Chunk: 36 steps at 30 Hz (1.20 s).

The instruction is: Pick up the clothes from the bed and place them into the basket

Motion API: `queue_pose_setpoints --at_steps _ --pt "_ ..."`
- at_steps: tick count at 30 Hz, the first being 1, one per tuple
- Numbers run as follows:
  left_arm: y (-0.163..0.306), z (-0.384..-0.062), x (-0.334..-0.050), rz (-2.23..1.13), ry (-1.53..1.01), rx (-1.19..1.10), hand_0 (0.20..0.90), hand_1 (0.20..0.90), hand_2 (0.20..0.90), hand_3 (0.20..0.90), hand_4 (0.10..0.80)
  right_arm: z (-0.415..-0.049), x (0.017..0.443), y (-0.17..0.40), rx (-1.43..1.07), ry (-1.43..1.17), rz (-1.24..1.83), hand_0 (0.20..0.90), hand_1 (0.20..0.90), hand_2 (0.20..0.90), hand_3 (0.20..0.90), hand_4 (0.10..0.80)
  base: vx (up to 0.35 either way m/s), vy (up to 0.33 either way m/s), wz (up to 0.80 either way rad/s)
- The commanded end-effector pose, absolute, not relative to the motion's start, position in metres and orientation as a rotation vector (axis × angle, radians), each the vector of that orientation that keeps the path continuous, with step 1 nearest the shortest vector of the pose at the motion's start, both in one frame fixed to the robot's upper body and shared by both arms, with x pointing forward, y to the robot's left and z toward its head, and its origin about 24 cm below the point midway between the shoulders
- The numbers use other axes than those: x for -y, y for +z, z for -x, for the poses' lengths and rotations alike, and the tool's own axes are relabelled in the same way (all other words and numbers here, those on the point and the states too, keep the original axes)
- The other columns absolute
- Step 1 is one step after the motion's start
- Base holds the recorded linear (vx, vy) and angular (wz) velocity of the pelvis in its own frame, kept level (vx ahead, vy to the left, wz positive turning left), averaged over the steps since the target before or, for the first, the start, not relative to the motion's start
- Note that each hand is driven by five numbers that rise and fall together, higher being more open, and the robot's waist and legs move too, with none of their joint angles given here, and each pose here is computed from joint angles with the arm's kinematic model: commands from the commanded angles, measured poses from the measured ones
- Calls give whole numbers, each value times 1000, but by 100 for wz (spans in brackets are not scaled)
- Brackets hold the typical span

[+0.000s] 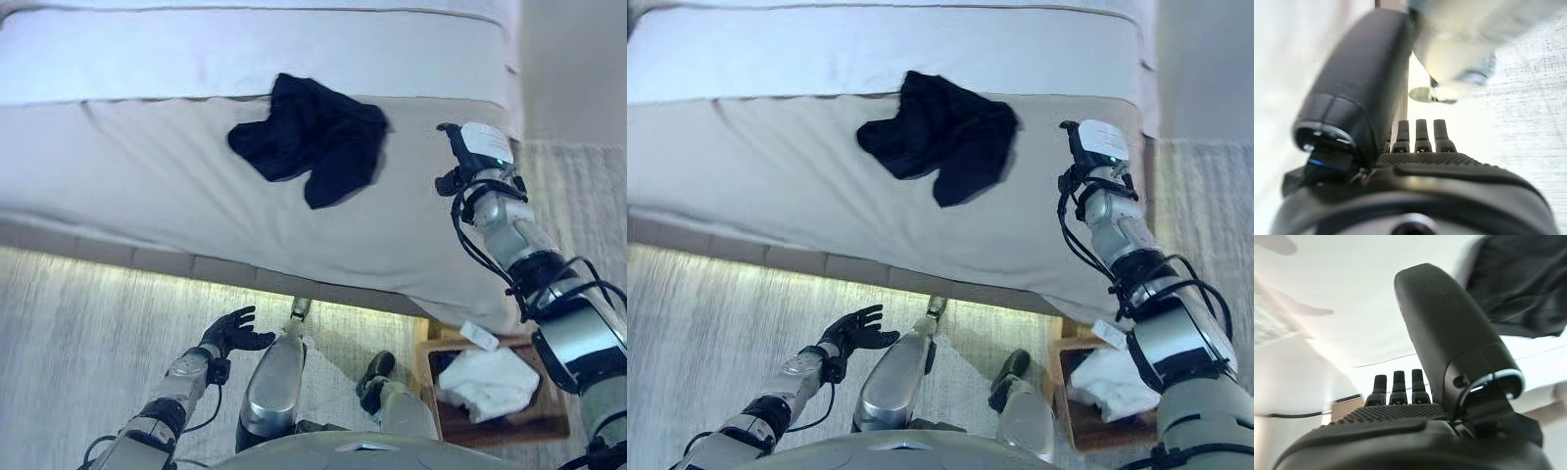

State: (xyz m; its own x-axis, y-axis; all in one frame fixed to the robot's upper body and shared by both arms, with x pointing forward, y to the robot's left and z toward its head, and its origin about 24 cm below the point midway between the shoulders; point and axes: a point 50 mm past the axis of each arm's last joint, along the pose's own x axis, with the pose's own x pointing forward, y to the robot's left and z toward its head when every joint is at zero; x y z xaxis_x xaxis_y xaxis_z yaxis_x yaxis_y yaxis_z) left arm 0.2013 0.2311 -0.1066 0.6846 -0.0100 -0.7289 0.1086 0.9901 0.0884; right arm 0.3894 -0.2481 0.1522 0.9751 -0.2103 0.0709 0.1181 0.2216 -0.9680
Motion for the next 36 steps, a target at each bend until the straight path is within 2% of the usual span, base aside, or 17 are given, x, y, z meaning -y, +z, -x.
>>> queue_pose_setpoints --at_steps 1,6,10,21,22,23,31,36 --pt "-102 -198 -254 -159 -29 -822 900 900 900 900 800 -401 243 216 82 -402 1309 900 900 900 900 800 19 59 47" --pt "-103 -194 -252 -125 -27 -792 900 900 900 900 800 -405 249 222 34 -524 1233 900 900 900 900 800 27 53 35" --pt "-105 -189 -251 -109 -36 -772 900 900 900 900 800 -406 262 214 -96 -579 1186 900 900 900 900 800 26 -2 22" --pt "-99 -195 -245 -105 -78 -709 900 900 900 900 800 -404 276 209 -287 -547 1257 900 900 900 900 800 30 -13 15" --pt "-98 -196 -244 -107 -83 -703 900 900 900 900 800 -404 275 208 -306 -519 1266 573 573 573 518 418 9 -30 7" --pt "-97 -198 -244 -108 -87 -695 900 900 900 900 800 -405 274 207 -310 -496 1276 300 300 300 200 100 16 -49 10" --pt "-93 -201 -243 -129 -104 -671 900 900 900 900 800 -415 246 240 -64 -457 1262 300 300 300 200 100 -3 -45 6" --pt "-95 -197 -244 -123 -84 -671 900 900 900 900 800 -415 216 269 194 -460 1183 300 300 300 200 100 -27 -25 -4"
